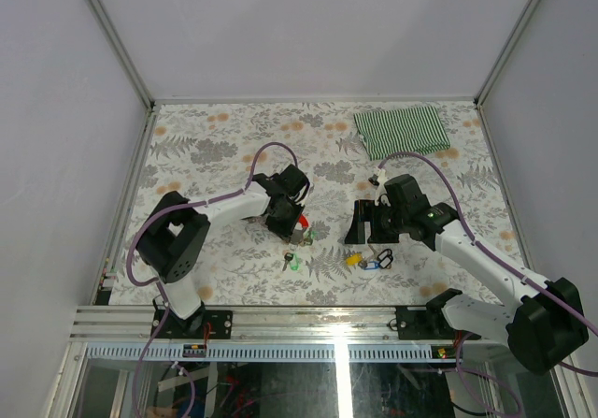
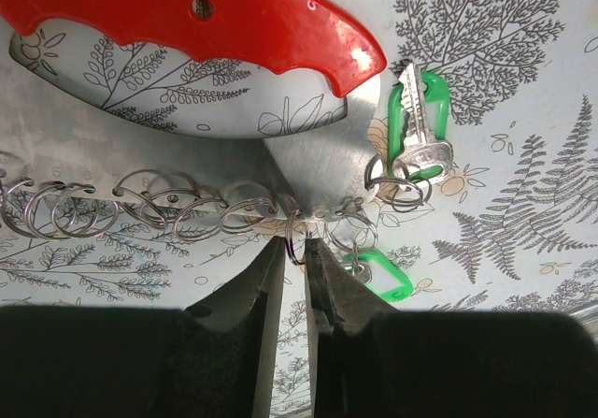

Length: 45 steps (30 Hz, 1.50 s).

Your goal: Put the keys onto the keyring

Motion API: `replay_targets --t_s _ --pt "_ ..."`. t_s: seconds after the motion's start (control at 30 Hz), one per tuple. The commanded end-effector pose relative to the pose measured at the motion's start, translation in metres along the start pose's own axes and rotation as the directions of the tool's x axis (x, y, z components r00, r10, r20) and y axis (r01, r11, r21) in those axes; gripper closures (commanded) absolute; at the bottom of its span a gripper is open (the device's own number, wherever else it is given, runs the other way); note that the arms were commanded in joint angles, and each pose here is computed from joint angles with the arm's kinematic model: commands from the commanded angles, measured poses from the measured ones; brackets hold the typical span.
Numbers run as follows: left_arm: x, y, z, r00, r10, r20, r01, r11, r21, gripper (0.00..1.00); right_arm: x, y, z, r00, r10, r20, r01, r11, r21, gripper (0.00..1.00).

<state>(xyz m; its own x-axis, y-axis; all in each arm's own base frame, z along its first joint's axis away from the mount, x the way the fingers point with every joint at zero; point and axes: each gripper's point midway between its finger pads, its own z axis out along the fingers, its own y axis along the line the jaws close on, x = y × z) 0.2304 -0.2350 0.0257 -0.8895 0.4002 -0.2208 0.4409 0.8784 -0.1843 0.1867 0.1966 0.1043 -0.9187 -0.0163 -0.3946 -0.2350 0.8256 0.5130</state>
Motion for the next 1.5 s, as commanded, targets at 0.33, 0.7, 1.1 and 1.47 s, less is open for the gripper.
replay_targets --t_s 0.33,0.7,1.1,1.47 --pt "-0.013 -0.010 0.005 1.000 -0.006 0.024 0.006 1.000 0.017 0.86 -0.005 0.010 -0.002 1.000 -0.019 0.022 0.020 0.999 -0.038 0.20" --pt "-0.020 -0.010 -0.011 0.997 -0.002 0.083 0.001 1.000 0.010 1.00 -0.008 0.009 -0.005 0.999 -0.028 0.038 0.029 0.999 -0.026 0.20" --pt "-0.053 -0.034 -0.085 0.930 0.108 0.351 -0.125 0.992 0.025 1.00 -0.068 0.037 -0.066 0.903 -0.099 0.417 0.130 0.990 -0.045 0.15" --pt "-0.064 -0.052 -0.154 0.832 0.138 0.537 -0.179 0.984 0.025 1.00 -0.095 0.053 -0.114 0.760 -0.176 0.625 0.243 0.970 -0.023 0.12"
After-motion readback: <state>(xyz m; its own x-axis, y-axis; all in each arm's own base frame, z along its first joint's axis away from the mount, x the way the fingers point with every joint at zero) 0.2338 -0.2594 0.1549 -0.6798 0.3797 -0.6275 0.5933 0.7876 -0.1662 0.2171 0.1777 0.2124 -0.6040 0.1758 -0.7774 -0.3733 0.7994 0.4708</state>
